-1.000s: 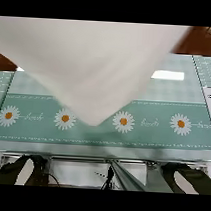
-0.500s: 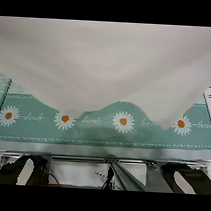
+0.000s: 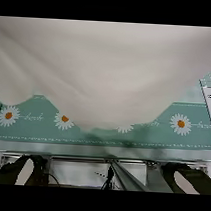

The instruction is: Fold the shirts.

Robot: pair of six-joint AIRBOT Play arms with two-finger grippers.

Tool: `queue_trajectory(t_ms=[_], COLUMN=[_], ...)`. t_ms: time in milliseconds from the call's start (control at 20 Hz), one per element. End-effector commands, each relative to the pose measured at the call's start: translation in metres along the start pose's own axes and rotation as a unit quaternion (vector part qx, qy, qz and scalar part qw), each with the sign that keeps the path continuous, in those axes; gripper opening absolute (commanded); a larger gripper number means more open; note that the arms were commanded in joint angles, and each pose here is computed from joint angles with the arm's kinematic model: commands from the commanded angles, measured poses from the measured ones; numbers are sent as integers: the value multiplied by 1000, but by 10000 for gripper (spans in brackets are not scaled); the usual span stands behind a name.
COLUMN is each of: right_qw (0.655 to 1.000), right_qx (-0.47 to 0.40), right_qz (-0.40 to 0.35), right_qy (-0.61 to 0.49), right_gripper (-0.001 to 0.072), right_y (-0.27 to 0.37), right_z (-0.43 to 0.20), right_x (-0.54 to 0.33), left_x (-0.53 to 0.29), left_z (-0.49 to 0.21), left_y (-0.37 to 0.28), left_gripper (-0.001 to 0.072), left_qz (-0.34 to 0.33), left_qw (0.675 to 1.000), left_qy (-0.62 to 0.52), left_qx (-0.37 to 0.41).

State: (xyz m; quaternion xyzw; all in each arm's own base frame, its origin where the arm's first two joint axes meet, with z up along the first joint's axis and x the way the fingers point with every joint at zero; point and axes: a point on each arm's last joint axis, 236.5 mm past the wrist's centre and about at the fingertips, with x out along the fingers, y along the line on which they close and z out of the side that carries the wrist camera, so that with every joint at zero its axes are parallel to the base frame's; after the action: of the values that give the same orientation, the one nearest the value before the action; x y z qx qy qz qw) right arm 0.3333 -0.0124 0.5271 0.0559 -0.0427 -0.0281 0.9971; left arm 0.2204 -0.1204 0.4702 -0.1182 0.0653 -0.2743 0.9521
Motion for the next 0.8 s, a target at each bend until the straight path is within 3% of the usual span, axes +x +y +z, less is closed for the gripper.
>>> queue_trajectory(t_ms=[0, 150, 400, 600, 750], right_qw=[999, 994, 963, 931, 908], right_qx=[11, 45, 113, 154, 129], right_qz=[21, 41, 54, 54, 53], right_qy=[38, 89, 240, 327, 395], right_gripper=[22, 22, 22, 23, 23], right_y=[14, 26, 39, 46, 44], right_z=[-49, -125, -302, -400, -444], right_x=[81, 164, 249, 266, 251], left_x=[39, 82, 149, 174, 178], left_z=[-44, -100, -230, -333, -366], left_y=[49, 107, 187, 195, 196], left_gripper=[27, 27, 27, 27, 27], left_qz=[-1, 6, 18, -13, -21], left_qw=[996, 986, 958, 920, 903], left_qy=[69, 128, 228, 331, 368], left_qx=[-55, -103, -174, -208, -222])
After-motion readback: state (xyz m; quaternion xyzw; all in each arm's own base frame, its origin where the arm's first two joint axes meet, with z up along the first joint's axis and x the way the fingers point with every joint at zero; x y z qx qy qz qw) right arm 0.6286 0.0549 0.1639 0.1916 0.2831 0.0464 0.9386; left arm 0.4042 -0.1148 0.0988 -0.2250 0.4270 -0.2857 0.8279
